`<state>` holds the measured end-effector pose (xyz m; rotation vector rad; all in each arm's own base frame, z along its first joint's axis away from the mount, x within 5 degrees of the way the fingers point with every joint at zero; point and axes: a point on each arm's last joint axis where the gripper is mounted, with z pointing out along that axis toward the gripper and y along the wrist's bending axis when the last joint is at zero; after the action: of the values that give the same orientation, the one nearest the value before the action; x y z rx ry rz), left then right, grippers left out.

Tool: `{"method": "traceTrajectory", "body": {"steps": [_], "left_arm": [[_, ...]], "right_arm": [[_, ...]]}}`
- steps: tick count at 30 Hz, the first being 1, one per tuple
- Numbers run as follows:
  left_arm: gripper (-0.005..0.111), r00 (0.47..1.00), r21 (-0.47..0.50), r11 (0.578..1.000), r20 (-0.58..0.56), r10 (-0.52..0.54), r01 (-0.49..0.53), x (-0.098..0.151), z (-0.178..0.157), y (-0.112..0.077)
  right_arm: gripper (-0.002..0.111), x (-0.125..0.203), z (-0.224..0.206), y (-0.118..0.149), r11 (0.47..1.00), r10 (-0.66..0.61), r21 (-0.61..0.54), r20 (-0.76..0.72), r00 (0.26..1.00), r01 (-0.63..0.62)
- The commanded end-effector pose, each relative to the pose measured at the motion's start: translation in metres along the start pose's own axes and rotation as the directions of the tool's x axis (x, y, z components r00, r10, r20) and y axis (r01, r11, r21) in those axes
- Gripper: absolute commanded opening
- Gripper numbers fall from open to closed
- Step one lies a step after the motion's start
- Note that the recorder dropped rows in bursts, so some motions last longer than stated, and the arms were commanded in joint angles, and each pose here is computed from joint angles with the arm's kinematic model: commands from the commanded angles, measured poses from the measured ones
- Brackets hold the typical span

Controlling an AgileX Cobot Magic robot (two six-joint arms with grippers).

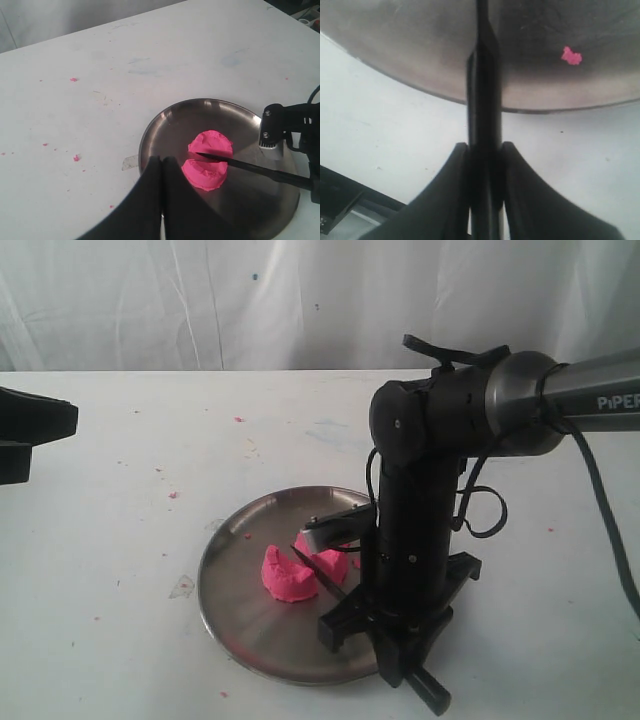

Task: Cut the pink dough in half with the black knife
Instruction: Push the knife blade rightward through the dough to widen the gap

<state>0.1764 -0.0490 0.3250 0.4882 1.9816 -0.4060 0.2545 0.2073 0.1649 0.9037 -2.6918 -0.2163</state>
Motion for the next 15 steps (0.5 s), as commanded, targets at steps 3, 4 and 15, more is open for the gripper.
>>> {"method": "traceTrajectory", "body": {"steps": [3,4,15], "left_arm": [[0.000,1.000,0.020,1.000,0.007,-0.017,0.017,0.000,-0.001,-0.003],[0.000,1.000,0.020,1.000,0.007,-0.017,0.017,0.000,-0.001,-0.003],[0.000,1.000,0.020,1.000,0.007,-0.017,0.017,0.000,-0.001,-0.003]], "right_arm": [[0.000,0.002,-0.003,0.008,0.996,-0.038,-0.076,0.017,0.999,0.039],[0.000,0.002,-0.003,0.008,0.996,-0.038,-0.075,0.016,0.999,0.039],[0.000,0.004,-0.003,-0.006,0.997,-0.004,0.076,-0.008,1.000,0.004]]}}
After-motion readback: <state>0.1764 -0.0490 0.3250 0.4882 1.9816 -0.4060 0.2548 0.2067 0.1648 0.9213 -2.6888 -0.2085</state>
